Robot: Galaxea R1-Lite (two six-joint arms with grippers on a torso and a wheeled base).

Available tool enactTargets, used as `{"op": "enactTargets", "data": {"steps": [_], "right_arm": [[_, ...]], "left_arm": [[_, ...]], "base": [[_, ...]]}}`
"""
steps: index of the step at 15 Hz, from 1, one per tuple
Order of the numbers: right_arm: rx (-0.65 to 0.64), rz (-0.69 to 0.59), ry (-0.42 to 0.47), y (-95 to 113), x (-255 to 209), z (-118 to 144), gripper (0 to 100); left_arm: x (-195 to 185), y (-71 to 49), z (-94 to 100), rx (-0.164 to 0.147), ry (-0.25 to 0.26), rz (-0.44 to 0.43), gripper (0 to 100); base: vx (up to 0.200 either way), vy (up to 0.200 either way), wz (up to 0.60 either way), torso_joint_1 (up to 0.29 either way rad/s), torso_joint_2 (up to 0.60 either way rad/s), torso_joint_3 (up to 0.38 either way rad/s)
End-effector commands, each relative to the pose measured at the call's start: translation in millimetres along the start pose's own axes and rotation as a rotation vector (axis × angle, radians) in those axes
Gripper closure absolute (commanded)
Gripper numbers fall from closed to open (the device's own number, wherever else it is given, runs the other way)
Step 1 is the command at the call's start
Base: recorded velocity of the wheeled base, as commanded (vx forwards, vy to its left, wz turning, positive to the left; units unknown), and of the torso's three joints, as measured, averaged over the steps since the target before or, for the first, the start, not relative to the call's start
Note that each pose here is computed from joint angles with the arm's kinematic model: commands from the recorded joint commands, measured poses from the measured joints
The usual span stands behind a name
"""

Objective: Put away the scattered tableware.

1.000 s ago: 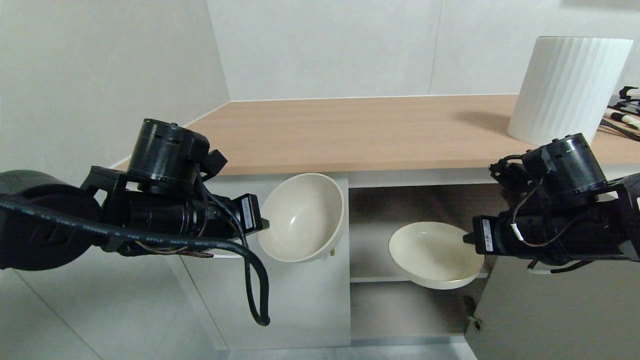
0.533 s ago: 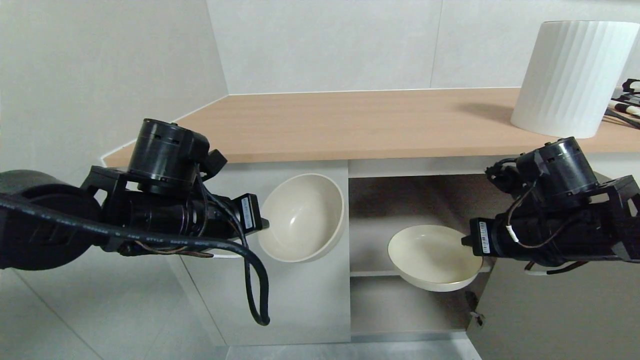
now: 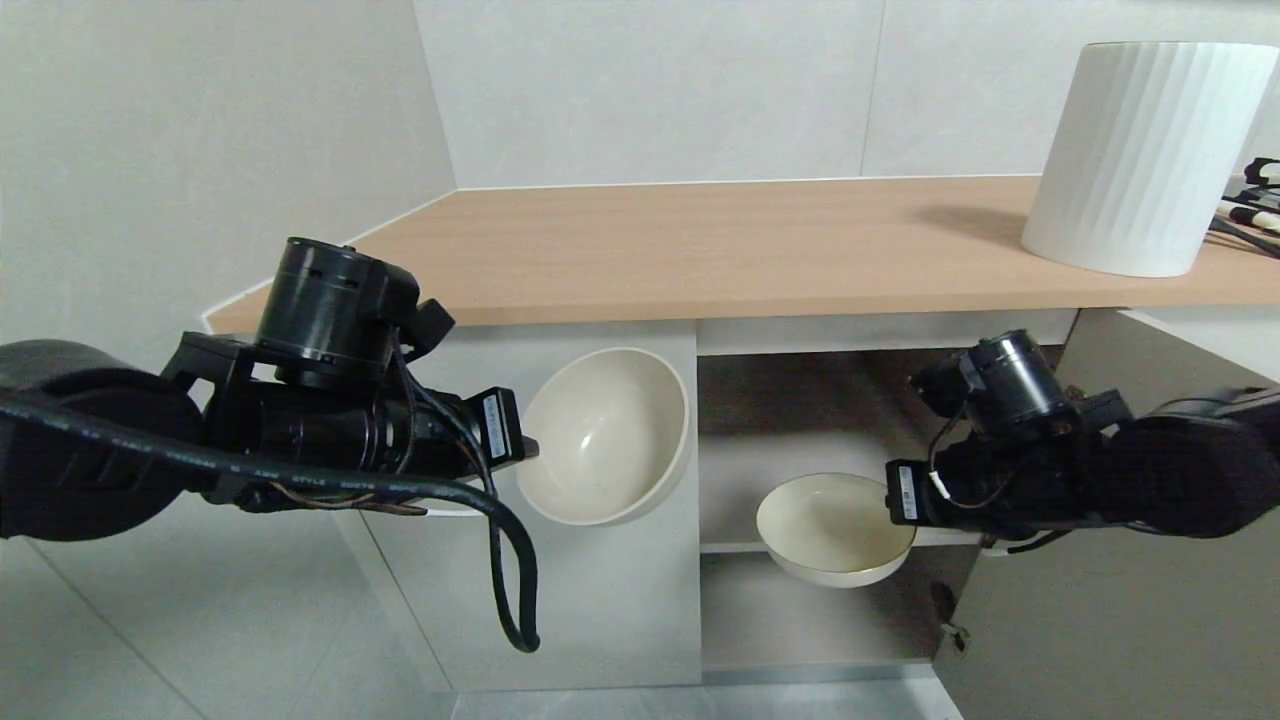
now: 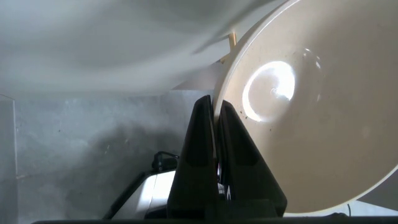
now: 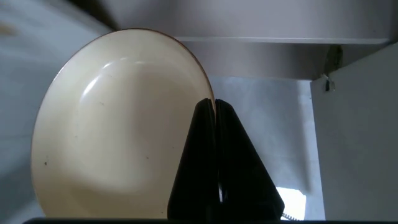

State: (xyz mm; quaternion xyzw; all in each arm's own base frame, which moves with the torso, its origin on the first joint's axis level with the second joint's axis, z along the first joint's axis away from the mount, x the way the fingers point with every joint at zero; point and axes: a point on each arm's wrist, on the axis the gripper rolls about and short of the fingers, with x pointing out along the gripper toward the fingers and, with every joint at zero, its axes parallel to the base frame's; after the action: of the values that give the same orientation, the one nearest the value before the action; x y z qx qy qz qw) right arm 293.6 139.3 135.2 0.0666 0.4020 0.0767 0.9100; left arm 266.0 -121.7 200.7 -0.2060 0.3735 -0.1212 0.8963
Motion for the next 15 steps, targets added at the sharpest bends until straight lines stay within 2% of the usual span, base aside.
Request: {"op": "enactTargets", "data": {"steps": [1, 3, 5, 9, 15], "right_arm": [[0.006, -0.068, 0.072, -6, 52, -16, 100], [0.028, -0.108, 0.051, -17, 92, -24, 100], [0.059, -0.136, -0.007, -30, 120, -26, 100], [0.085, -0.210, -0.065, -45, 162, -34, 100], [0.155, -0.269, -0.133, -63, 189, -25, 100]], "left_arm": [[0, 0.2, -0.2, -0.001, 0.002, 0.001, 100], [1, 0.4, -0.4, -0.001, 0.005, 0.003, 100], [1, 0.1, -0.7, 0.000, 0.006, 0.002, 100], [2, 0.1, -0.7, 0.000, 0.006, 0.002, 100], [4, 0.2, -1.4, 0.001, 0.011, 0.004, 100]], "base": [[0.000, 0.000, 0.00, 0.000, 0.00, 0.000], [0.000, 0.000, 0.00, 0.000, 0.00, 0.000], [0.000, 0.000, 0.00, 0.000, 0.00, 0.000], [0.000, 0.000, 0.00, 0.000, 0.00, 0.000], [0.000, 0.000, 0.00, 0.000, 0.00, 0.000]]}}
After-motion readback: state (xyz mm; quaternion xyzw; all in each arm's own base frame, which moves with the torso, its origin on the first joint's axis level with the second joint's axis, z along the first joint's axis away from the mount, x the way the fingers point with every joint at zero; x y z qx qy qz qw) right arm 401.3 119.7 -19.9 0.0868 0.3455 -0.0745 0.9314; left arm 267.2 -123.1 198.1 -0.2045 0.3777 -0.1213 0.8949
